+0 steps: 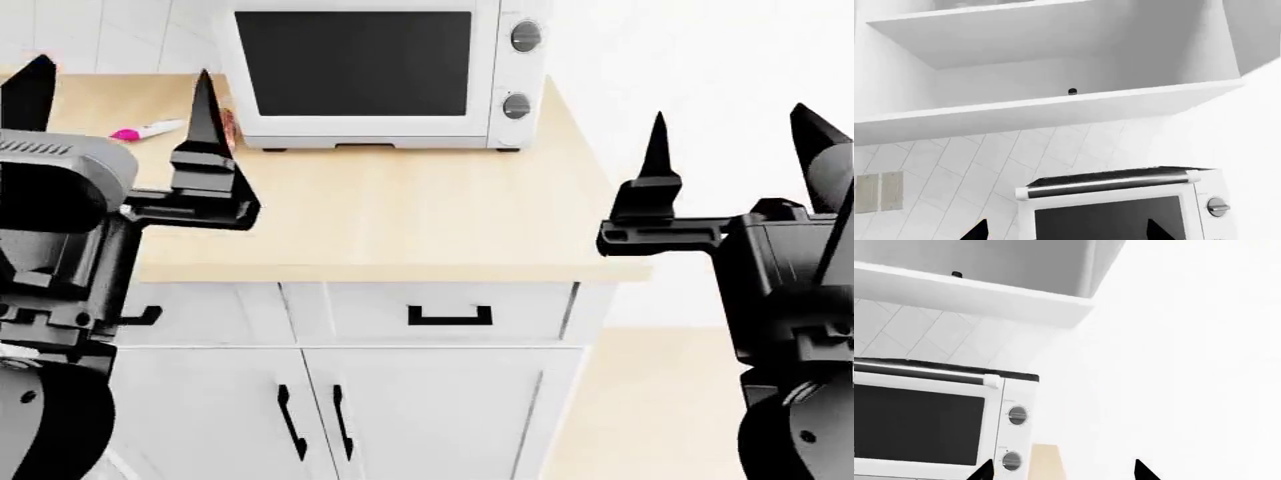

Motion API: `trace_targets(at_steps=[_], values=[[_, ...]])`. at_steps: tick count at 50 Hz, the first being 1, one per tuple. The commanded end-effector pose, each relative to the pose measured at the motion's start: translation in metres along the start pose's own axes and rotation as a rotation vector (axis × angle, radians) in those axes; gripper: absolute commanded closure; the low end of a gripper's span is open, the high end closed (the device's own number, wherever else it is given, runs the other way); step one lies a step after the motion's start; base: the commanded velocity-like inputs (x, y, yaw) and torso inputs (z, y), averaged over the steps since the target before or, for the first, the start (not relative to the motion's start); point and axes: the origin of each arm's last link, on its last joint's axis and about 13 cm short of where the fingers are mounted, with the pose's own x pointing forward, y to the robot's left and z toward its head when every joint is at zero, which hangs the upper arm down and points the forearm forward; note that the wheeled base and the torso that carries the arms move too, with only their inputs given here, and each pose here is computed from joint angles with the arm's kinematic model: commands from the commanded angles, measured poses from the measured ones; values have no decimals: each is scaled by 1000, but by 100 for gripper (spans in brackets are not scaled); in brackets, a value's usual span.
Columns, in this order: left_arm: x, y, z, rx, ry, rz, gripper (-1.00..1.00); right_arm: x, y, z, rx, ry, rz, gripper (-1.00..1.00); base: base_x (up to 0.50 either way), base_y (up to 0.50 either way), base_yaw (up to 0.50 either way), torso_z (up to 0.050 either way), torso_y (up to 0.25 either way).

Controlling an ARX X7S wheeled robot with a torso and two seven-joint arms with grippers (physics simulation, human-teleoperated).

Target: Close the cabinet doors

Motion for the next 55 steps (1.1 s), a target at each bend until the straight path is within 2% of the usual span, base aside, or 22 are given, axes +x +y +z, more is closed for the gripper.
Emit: trace_targets(at_steps=[1,6,12,17,20,23,36,42,48,55], values=[[17,13,62,42,-155,55,-100,0,-9,54,-129,-169,-19,-100,0,0,0,50,0],[24,11,69,45,-157,40,-100,11,-11,71,-141,-210,-35,-100,0,0,0,50,0],[31,13,81,35,-178,72,-100,16,-15,87,-142,-261,-62,-100,0,0,0,50,0],[28,12,88,78,-215,84,-100,13,-15,93,-129,-287,-63,-100,0,0,0,29,0],[26,11,89,96,-246,93,-100,10,-15,93,-117,-294,-59,-100,0,0,0,0,0],[25,12,92,79,-261,108,-100,9,-15,92,-107,-295,-55,-100,0,0,0,0,0],[23,12,90,79,-269,109,-100,7,-15,88,-55,-288,-24,-100,0,-90,0,0,0],[22,12,90,78,-270,110,-100,7,-15,87,-83,-286,-30,-100,0,-167,0,0,0],[23,13,91,80,-273,113,-100,7,-16,88,-66,-278,-29,-100,15,0,0,0,0],[22,13,92,81,-279,114,-100,7,-15,88,-70,-280,-21,-100,494,0,0,0,0]])
